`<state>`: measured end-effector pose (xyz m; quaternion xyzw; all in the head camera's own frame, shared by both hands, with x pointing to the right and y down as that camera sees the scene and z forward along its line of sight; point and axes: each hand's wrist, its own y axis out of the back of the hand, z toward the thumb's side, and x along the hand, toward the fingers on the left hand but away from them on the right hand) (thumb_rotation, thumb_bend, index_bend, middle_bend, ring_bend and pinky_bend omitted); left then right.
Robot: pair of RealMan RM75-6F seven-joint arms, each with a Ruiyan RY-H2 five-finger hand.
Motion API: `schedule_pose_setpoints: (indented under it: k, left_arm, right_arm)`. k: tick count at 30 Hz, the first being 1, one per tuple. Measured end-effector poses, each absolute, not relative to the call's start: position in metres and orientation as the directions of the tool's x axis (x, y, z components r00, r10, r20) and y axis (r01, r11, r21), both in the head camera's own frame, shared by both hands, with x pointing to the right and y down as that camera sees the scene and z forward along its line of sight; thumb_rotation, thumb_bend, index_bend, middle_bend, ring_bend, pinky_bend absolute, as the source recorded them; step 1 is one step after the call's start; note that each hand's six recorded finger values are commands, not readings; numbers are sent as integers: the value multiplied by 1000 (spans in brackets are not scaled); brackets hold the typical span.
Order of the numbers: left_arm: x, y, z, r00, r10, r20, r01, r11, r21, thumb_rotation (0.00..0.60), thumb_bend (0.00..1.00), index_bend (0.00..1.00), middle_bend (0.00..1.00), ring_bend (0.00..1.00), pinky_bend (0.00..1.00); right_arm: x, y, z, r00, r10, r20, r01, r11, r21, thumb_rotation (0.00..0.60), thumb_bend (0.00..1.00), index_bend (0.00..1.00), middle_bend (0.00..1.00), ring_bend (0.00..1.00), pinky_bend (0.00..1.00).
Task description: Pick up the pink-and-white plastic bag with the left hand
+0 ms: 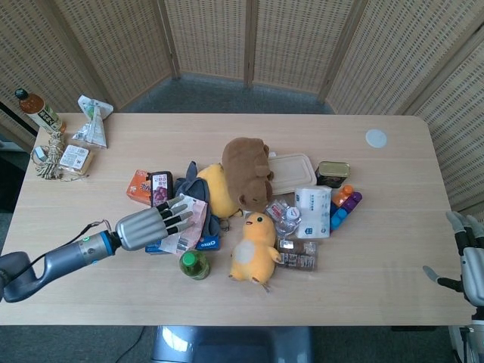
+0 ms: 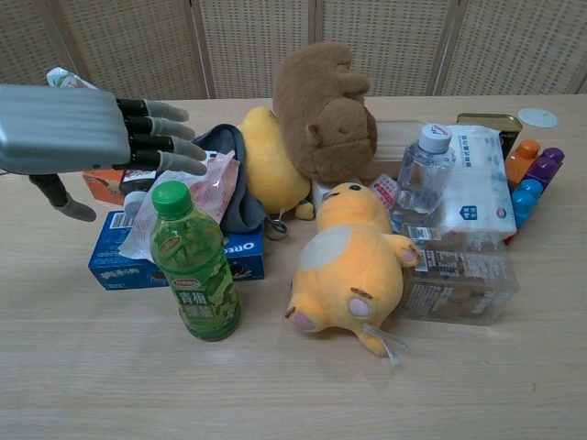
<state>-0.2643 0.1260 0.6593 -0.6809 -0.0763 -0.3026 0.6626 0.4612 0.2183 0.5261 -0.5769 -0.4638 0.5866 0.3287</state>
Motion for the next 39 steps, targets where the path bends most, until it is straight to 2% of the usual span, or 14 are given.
schedule_pose_setpoints:
  k: [7, 21, 26, 28, 30, 31, 33, 35, 37, 39]
  left_arm:
    - [-244, 125, 673, 810, -255, 529, 536, -46, -843, 600, 71, 0, 0, 0, 0]
    - [-227, 125, 693, 801, -233, 551, 579, 73, -812, 600, 71, 0, 0, 0, 0]
    - [-221, 128, 697, 810, -230, 539, 570, 96, -816, 600, 124, 28, 3, 0, 4]
    - [-220, 129, 698, 811, -232, 537, 570, 110, -814, 600, 144, 188, 169, 107, 130]
    - [-218, 131, 700, 812, -234, 535, 572, 128, -810, 600, 165, 391, 528, 407, 374]
    - [-217, 132, 701, 812, -235, 534, 572, 138, -809, 600, 176, 457, 639, 510, 436]
    - [-214, 135, 702, 817, -236, 526, 566, 156, -810, 600, 195, 590, 770, 627, 510]
    - [-212, 137, 702, 824, -237, 514, 556, 164, -815, 600, 214, 686, 864, 703, 575]
    - [-210, 138, 701, 833, -238, 500, 543, 171, -822, 600, 224, 739, 917, 743, 614]
    - [-208, 138, 698, 842, -240, 483, 527, 175, -832, 600, 226, 750, 929, 754, 626]
  right_arm:
    - [465, 216, 520, -127, 925, -358, 168, -336, -927, 600, 0, 0, 0, 0, 0]
    - [468, 214, 514, -134, 927, -350, 185, -324, -928, 598, 0, 0, 0, 0, 0]
    - [469, 214, 513, -136, 927, -349, 192, -321, -927, 600, 0, 0, 0, 0, 0]
    - [469, 214, 513, -135, 927, -349, 193, -321, -927, 600, 0, 0, 0, 0, 0]
    - [468, 214, 513, -134, 927, -350, 193, -322, -927, 600, 0, 0, 0, 0, 0]
    - [468, 214, 513, -134, 927, -351, 194, -323, -926, 600, 0, 0, 0, 0, 0]
    - [468, 214, 513, -133, 927, -352, 199, -323, -925, 600, 0, 0, 0, 0, 0]
    - [468, 214, 512, -132, 926, -353, 205, -323, -924, 600, 0, 0, 0, 0, 0]
    - [468, 214, 512, -133, 926, -353, 207, -323, -924, 600, 0, 0, 0, 0, 0]
    - [468, 214, 512, -133, 926, -354, 209, -323, -923, 600, 0, 0, 0, 0, 0]
